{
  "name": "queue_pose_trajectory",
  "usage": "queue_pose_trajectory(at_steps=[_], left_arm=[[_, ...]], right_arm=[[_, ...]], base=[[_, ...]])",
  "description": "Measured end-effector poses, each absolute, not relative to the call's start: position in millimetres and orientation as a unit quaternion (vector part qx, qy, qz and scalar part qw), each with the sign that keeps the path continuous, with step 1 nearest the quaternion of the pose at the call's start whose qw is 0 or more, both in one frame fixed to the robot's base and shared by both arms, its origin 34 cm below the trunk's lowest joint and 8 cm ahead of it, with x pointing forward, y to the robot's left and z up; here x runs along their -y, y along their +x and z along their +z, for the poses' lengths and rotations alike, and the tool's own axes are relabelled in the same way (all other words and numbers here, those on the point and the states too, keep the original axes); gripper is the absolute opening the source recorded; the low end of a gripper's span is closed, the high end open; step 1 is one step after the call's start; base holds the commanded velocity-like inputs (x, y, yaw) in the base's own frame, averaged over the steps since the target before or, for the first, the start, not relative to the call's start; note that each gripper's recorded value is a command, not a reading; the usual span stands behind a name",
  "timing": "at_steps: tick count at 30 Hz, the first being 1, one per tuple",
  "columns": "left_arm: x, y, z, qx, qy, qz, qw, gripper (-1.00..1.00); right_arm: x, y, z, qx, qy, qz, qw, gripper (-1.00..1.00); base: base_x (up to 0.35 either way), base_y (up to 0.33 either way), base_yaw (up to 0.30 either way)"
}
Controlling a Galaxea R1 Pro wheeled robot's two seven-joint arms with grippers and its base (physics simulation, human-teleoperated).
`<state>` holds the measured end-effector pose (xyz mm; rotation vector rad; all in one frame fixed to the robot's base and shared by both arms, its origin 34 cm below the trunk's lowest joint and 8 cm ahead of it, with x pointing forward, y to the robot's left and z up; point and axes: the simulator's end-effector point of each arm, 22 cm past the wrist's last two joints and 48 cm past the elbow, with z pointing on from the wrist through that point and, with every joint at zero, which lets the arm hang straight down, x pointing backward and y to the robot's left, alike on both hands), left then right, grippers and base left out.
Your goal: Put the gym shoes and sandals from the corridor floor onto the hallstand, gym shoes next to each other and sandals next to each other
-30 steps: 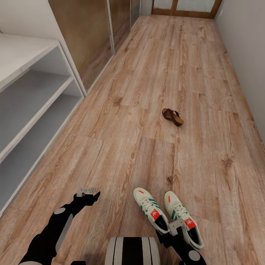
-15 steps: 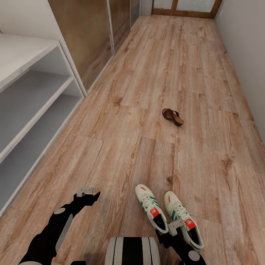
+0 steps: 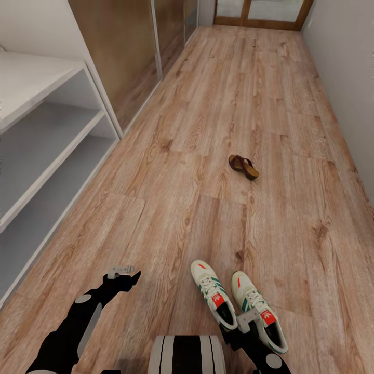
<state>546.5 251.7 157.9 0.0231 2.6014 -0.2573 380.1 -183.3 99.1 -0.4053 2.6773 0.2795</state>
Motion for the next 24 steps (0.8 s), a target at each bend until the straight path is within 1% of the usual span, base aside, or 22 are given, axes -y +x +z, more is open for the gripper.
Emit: queue_pose_trajectory(at_steps=[23,24], left_arm=[[-258.8,551.1,196.6,-0.954,0.011,-0.086,0.288,1.0],[-262.6,538.2,191.9,-0.956,0.006,-0.084,0.28,1.0]], right_arm=[[181.9,419.8,134.2,-0.95,-0.151,0.094,0.258,-1.0],[181.9,421.8,136.1,-0.949,-0.151,0.093,0.26,-1.0]], base=[[0.0,0.0,0.0],[0.0,0.0,0.0]])
